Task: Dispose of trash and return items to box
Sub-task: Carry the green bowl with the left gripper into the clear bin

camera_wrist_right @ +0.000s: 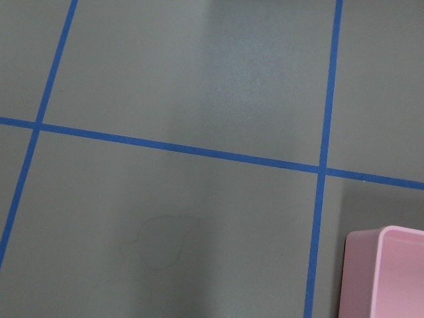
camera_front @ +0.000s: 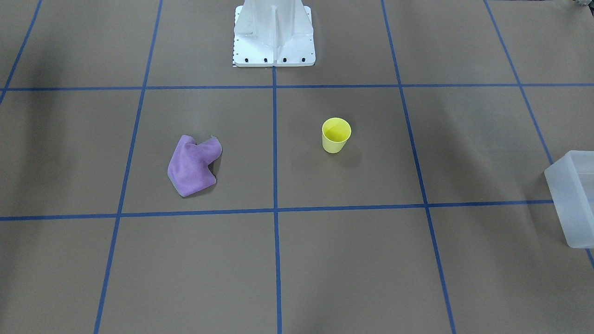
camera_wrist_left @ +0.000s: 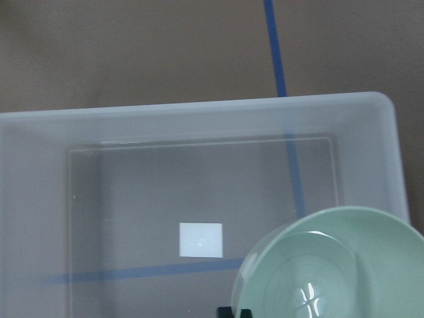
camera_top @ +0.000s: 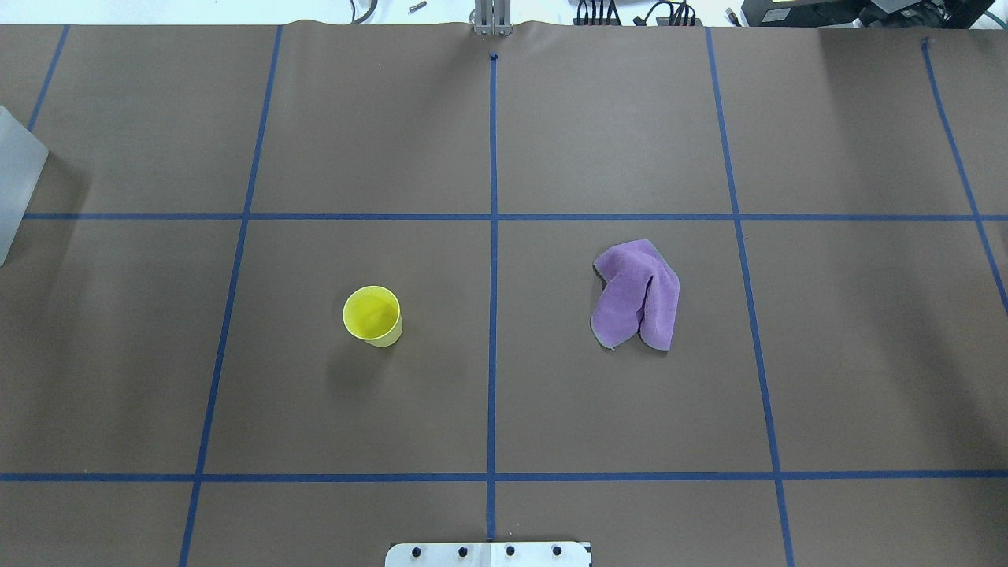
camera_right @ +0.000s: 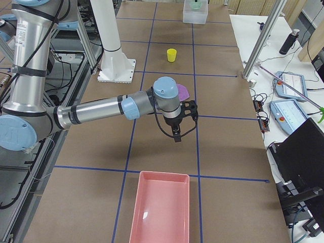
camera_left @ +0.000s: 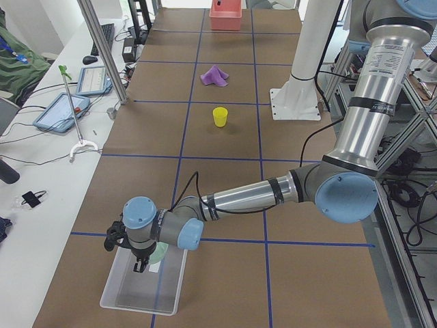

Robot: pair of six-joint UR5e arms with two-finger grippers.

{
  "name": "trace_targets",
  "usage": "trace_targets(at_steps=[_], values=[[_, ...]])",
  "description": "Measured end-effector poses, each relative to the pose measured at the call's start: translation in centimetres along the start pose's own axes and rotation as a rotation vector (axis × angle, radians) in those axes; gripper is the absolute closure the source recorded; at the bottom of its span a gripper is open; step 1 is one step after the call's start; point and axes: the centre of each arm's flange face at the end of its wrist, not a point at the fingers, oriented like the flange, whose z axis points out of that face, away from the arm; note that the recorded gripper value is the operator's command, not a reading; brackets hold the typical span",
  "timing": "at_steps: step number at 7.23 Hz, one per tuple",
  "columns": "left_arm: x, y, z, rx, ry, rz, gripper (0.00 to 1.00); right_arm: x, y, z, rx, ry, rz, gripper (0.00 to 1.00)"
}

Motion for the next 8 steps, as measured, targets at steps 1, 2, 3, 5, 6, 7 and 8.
trace_targets(at_steps=[1, 2, 3, 5, 6, 7, 8], values=[[1.3, 0.5, 2.3, 0.014, -0.012, -0.011, 1.0, -0.1, 0.0, 0.1, -0.001, -0.001, -0.002, 0.0], [2.5, 0.8, 3.8, 0.02, -0.01, -0.013, 1.0, -0.2, -0.1, 0.1, -0.002, -0.001, -0.004, 0.0], [3.3, 1.1, 4.4, 0.021, -0.005, -0.013, 0.83, -0.2, -0.1, 0.1, -0.002, -0.002, -0.004, 0.0], [4.0, 1.0, 4.5, 0.027, 0.001, -0.003, 0.01, -0.3, -0.1, 0.2, 0.001, -0.003, -0.008, 0.0], [4.3, 0.7, 4.1, 0.035, 0.002, 0.022, 0.01, -0.3, -0.1, 0.2, 0.004, -0.003, -0.01, 0.0], [4.8, 0.2, 3.2, 0.043, 0.008, 0.054, 0.01, -0.3, -0.1, 0.1, 0.004, -0.003, -0.011, 0.0], [5.7, -1.1, 0.9, 0.043, 0.028, 0.061, 0.01, -0.3, -0.2, 0.2, 0.005, -0.003, -0.012, 0.0]])
